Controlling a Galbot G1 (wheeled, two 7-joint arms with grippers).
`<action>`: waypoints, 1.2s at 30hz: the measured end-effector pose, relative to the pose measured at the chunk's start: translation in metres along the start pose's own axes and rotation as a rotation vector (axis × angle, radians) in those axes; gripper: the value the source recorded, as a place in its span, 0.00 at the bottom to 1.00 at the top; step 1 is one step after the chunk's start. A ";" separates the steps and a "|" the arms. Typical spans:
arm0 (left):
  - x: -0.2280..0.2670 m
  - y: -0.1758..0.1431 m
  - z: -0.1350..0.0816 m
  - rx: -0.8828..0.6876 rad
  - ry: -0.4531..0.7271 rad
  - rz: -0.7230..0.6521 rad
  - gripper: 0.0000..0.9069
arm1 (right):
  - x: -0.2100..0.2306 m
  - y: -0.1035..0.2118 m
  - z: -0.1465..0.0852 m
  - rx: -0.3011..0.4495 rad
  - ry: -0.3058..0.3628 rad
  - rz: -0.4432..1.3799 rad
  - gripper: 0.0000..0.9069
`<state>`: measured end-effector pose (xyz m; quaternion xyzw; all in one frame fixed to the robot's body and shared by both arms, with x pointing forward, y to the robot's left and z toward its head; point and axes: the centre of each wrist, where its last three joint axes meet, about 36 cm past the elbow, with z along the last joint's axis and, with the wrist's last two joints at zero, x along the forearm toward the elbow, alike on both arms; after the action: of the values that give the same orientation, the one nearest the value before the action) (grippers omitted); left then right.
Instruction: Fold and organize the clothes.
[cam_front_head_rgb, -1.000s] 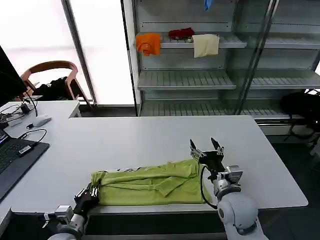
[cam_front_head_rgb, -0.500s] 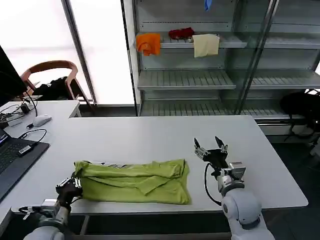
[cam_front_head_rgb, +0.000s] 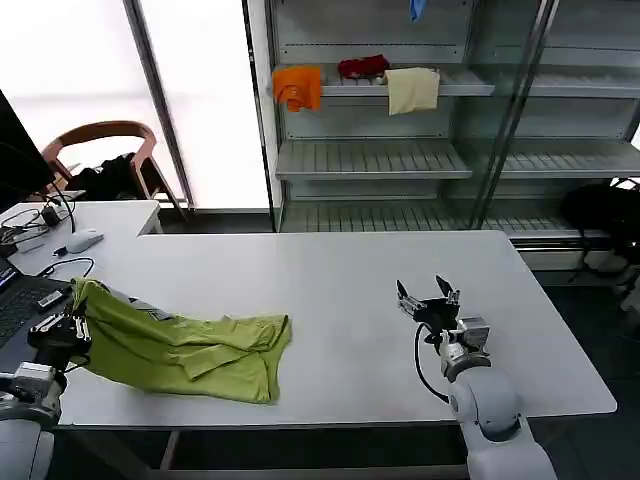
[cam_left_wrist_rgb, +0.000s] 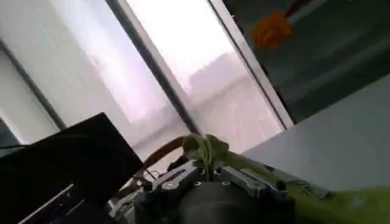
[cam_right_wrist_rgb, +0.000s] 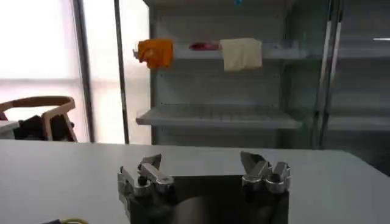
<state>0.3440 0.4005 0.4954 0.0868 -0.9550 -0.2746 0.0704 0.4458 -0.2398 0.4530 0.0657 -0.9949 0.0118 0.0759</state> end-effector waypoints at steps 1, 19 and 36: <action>0.002 -0.007 -0.006 0.006 -0.006 0.009 0.00 | 0.000 -0.001 0.001 0.002 0.002 0.001 1.00; 0.030 -0.156 -0.072 0.264 0.007 0.314 0.01 | -0.003 -0.005 0.011 0.015 0.021 0.014 1.00; 0.031 -0.227 -0.072 0.305 0.111 0.425 1.00 | -0.007 0.001 0.015 0.035 0.017 -0.004 1.00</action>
<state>0.3559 0.1679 0.4364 -0.0909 -0.9768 -0.1017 0.1650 0.4501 -0.2389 0.4374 0.0688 -0.9937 0.0298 0.0834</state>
